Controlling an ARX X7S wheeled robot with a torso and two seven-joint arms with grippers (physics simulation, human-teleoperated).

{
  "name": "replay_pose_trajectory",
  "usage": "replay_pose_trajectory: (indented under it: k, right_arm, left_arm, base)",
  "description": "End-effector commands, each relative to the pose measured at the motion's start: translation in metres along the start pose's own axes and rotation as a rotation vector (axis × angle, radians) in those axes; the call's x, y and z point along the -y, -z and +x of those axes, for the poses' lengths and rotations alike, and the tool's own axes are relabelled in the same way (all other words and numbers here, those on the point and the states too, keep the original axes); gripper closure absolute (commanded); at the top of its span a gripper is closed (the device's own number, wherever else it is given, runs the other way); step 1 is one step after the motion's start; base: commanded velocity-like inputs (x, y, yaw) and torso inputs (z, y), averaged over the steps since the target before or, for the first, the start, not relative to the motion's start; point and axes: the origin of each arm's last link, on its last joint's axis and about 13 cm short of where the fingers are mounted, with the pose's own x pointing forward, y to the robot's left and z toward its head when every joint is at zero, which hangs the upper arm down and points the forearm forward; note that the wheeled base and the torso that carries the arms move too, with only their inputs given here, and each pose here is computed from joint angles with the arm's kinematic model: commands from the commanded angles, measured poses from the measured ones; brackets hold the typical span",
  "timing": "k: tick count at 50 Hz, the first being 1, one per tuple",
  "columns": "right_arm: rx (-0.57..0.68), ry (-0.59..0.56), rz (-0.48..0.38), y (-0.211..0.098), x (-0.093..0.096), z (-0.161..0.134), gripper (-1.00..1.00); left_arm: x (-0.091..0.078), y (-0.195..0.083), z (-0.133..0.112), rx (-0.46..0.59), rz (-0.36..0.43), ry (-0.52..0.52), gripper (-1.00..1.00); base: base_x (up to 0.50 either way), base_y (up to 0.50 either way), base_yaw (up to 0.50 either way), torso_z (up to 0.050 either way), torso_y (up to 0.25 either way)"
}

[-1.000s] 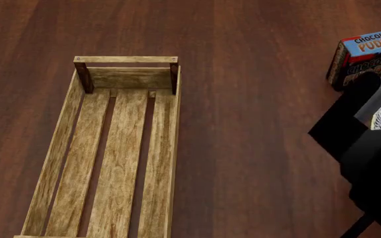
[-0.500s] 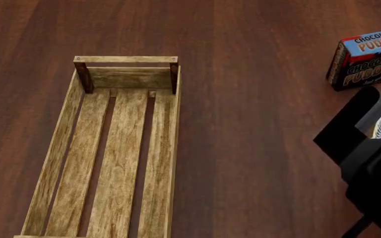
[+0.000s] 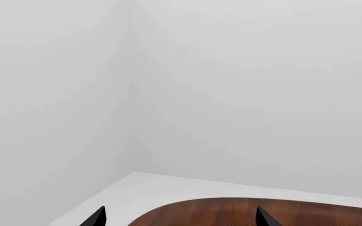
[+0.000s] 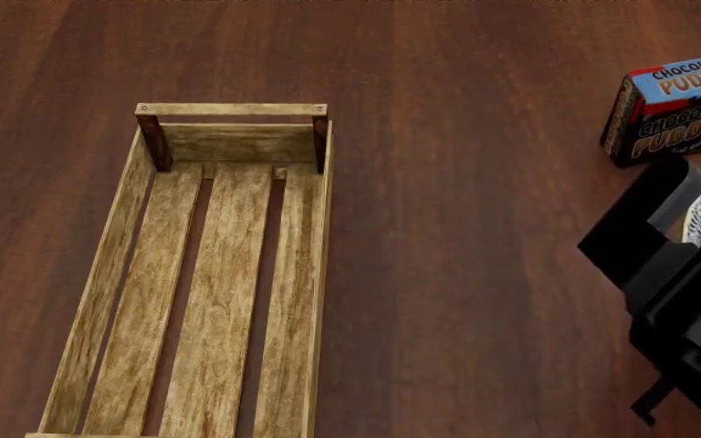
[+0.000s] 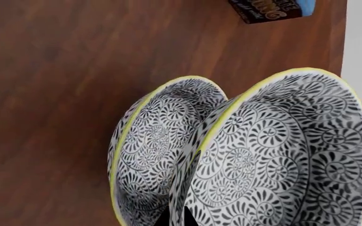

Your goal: Stack the left bowl on the right bowl and place them in the tray.

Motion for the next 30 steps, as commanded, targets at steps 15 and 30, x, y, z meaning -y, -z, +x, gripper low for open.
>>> replay_pose_trajectory:
  k: [15,30]
  right_arm:
    - [0.022,0.025,-0.038,-0.002,-0.012,0.026,1.00]
    - [0.005,-0.004,-0.034,0.005,-0.023,0.035,1.00]
  left_arm:
    - [0.000,-0.001,-0.002,-0.007,0.008,-0.009,-1.00]
    - [-0.001,-0.002,-0.003,-0.011,0.016,-0.012,-1.00]
  base:
    - [0.00,0.00,0.00,0.000,0.000]
    - [0.00,0.00,0.00,0.000,0.000]
